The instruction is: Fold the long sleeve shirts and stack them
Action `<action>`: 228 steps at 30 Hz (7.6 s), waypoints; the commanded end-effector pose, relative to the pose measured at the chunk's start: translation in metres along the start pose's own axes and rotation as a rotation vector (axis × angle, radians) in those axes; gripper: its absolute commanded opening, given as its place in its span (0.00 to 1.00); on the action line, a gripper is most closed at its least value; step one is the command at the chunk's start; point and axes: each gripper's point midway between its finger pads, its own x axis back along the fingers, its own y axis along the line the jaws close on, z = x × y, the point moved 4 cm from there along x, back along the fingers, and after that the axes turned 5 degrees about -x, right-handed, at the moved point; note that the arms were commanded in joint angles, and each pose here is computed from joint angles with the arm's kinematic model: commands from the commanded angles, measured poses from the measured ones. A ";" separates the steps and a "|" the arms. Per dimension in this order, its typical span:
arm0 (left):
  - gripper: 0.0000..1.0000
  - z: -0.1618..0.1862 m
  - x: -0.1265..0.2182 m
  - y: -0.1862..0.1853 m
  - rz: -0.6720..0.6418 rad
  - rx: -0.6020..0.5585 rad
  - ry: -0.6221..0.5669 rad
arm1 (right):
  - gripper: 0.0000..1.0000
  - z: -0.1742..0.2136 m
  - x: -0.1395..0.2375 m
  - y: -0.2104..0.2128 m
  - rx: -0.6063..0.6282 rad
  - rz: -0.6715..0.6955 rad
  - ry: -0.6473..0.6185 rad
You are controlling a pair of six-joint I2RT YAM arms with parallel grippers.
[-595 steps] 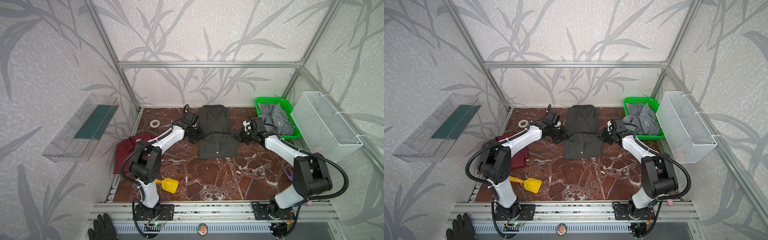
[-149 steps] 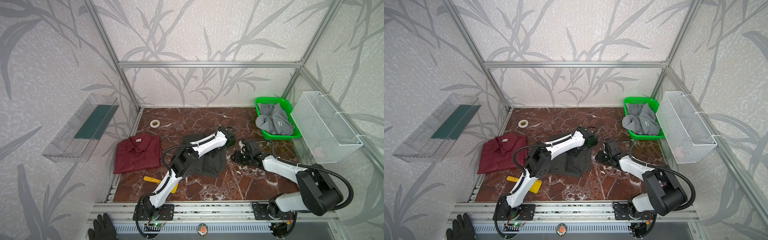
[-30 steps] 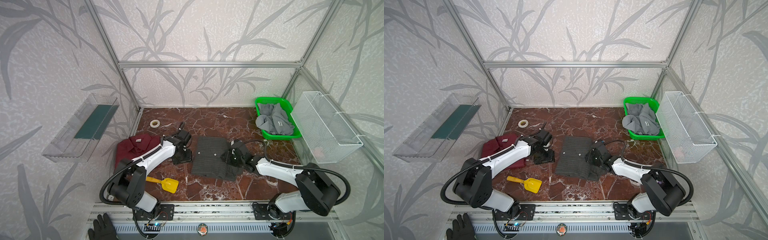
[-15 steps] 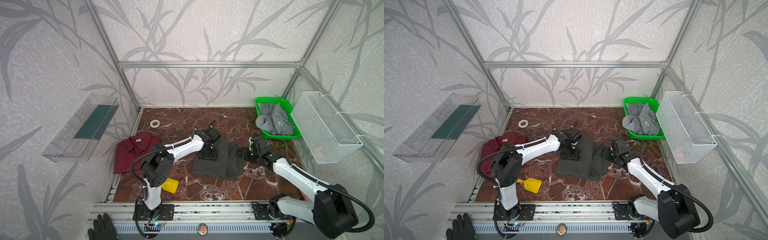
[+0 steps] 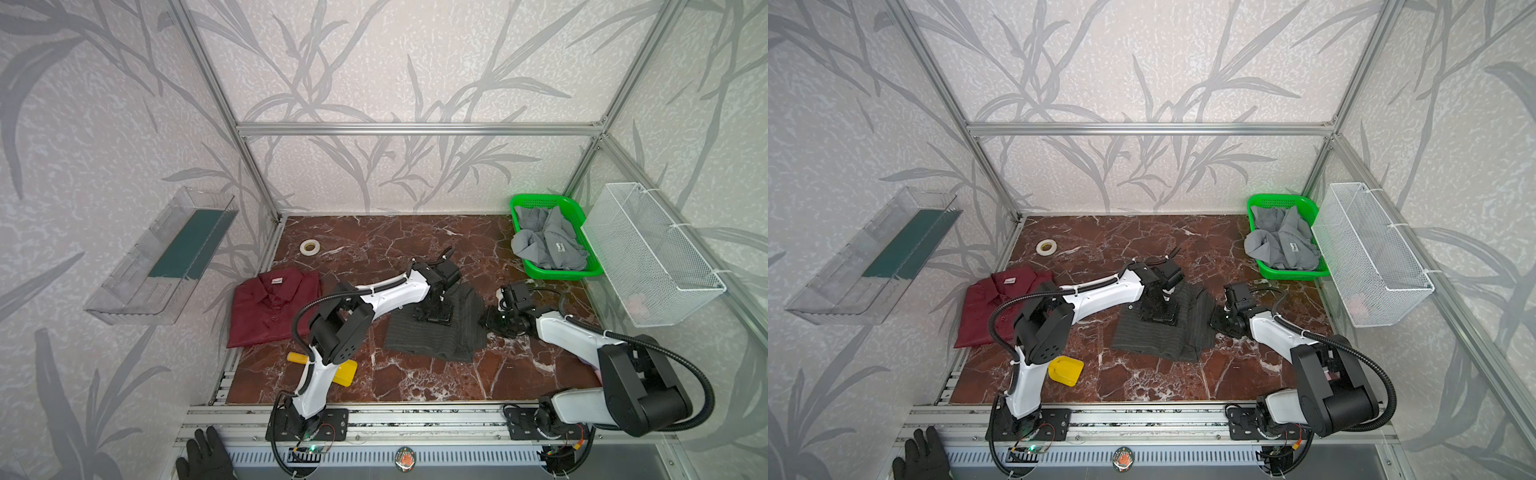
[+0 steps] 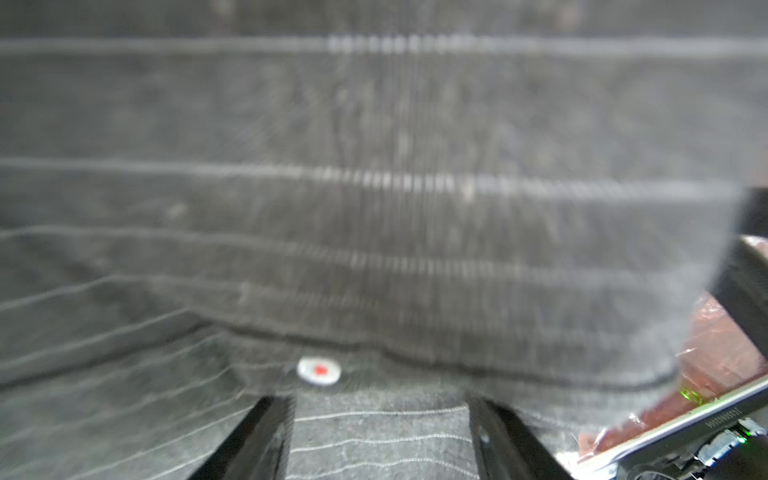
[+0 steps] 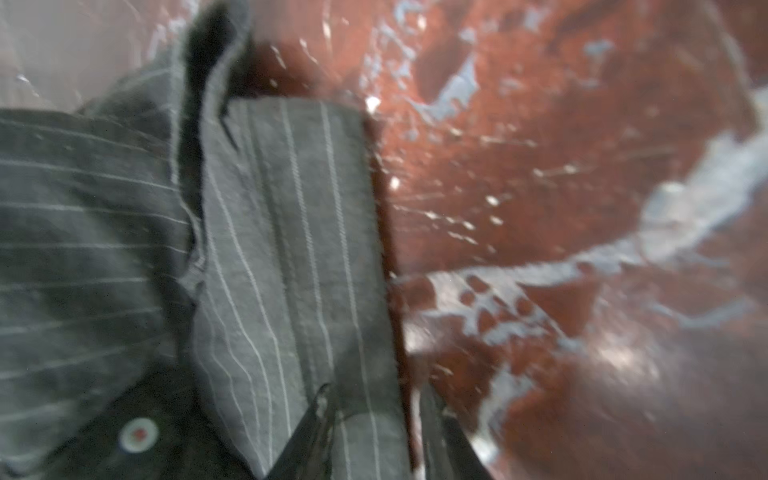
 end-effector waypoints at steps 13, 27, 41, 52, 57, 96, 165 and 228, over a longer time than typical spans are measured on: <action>0.67 0.004 -0.004 -0.012 0.057 0.001 0.008 | 0.45 0.039 -0.011 0.004 0.053 0.038 0.031; 0.67 0.029 -0.004 0.032 0.038 -0.018 0.071 | 0.71 0.016 0.010 0.010 0.035 -0.213 0.020; 0.68 0.039 0.001 0.034 0.081 -0.079 0.099 | 0.70 0.043 -0.031 0.024 0.126 -0.358 0.034; 0.68 0.039 0.003 0.038 0.102 -0.053 0.082 | 0.66 0.056 -0.034 0.040 0.172 -0.381 0.001; 0.68 0.042 -0.001 0.038 0.118 -0.043 0.087 | 0.65 0.059 -0.027 0.065 0.231 -0.429 -0.038; 0.63 0.061 0.008 0.043 0.209 -0.025 0.105 | 0.57 0.077 -0.023 0.104 0.281 -0.590 -0.077; 0.70 0.035 0.206 0.040 0.699 0.076 -0.628 | 0.00 -0.011 0.211 0.056 0.786 0.635 -0.079; 0.68 0.119 0.144 0.115 0.623 0.295 -0.635 | 0.41 0.038 0.100 0.191 0.758 0.081 0.098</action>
